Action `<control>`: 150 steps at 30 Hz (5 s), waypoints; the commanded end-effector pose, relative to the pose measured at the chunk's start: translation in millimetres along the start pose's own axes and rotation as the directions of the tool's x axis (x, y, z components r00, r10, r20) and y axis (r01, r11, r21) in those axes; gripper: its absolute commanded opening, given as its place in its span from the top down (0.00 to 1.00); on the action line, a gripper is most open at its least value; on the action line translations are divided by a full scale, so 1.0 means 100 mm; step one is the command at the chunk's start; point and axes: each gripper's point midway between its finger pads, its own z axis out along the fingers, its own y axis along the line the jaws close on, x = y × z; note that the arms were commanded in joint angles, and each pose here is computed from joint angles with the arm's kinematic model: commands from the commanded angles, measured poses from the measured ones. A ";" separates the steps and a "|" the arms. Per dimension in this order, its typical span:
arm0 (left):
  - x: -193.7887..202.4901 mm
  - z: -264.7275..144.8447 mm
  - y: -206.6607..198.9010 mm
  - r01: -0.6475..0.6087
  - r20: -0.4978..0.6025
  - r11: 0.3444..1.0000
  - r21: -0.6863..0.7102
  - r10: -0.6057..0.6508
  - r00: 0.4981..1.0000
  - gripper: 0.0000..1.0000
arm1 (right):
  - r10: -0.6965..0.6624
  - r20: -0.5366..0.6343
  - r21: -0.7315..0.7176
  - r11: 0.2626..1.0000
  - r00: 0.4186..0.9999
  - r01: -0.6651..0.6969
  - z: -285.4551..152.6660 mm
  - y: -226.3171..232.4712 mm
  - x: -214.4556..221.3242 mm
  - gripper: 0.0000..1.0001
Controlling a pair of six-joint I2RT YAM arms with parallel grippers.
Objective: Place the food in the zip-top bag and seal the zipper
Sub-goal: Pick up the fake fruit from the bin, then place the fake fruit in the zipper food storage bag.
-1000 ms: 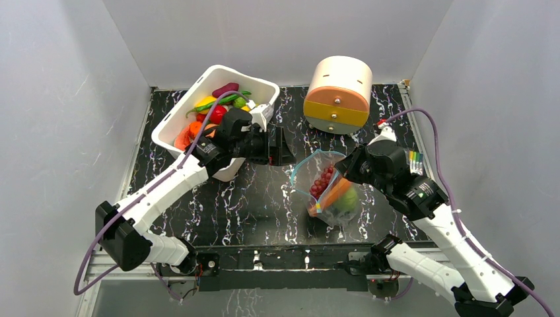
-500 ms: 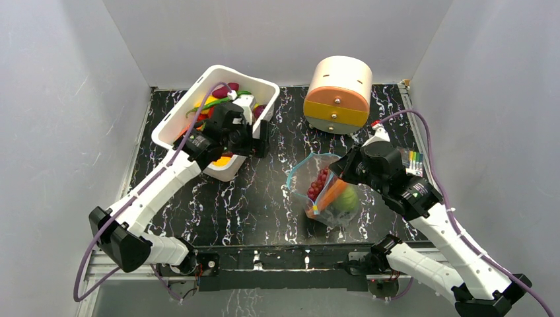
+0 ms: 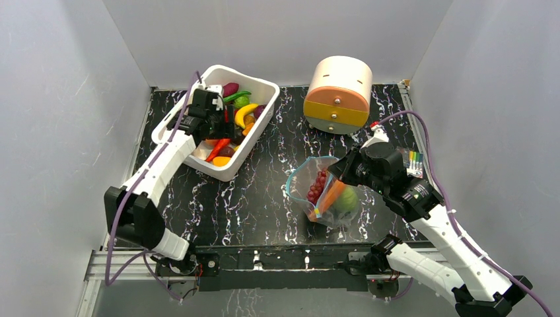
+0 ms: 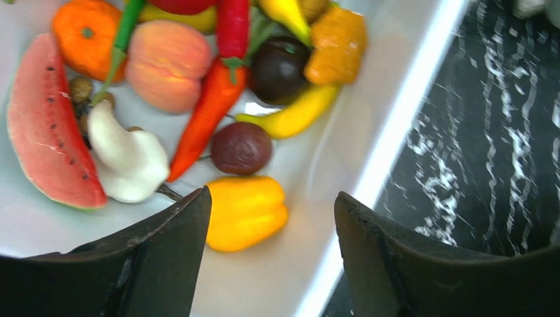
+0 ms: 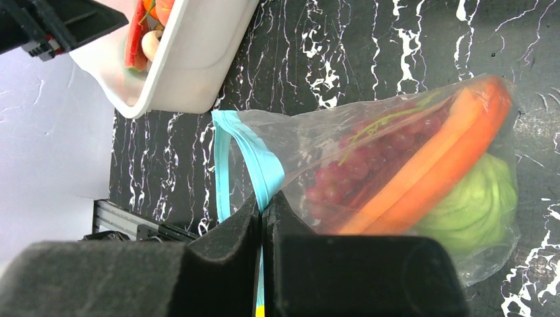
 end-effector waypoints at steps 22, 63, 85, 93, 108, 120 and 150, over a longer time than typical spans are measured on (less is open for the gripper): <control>-0.24 1.05 0.85 0.004 -0.020 0.998 -0.063 -0.005 1.000 0.16 | -0.025 0.081 -0.075 0.997 0.996 0.032 -0.05 0.27 -0.29 1.00; 0.06 0.96 0.75 0.086 -0.114 0.996 -0.028 -0.089 0.990 0.54 | 0.026 0.090 -0.060 0.998 0.996 -0.020 0.07 0.28 -0.33 1.00; 0.02 -0.18 0.24 0.136 -0.080 0.966 0.222 -0.121 0.989 0.58 | 0.041 0.096 -0.065 0.997 0.995 -0.034 0.09 0.30 -0.35 1.00; 0.03 -0.63 -0.26 0.161 -0.071 0.871 0.463 -0.145 0.987 0.61 | 0.056 0.095 -0.077 0.996 0.994 -0.049 0.08 0.34 -0.37 1.00; 0.29 -1.19 -1.50 0.077 -0.087 0.667 0.741 -0.019 0.996 0.62 | 0.065 0.106 -0.101 0.993 0.992 -0.054 0.05 0.43 -0.44 1.00; 0.49 -1.45 -2.05 0.074 -0.100 0.479 0.874 0.029 0.995 0.62 | 0.071 0.102 -0.128 0.990 0.992 -0.058 0.06 0.49 -0.45 1.00; 1.11 -0.93 -2.35 0.056 -0.202 0.623 0.780 0.167 0.965 0.60 | 0.069 0.065 -0.266 0.963 0.995 -0.050 0.00 0.73 -0.39 1.00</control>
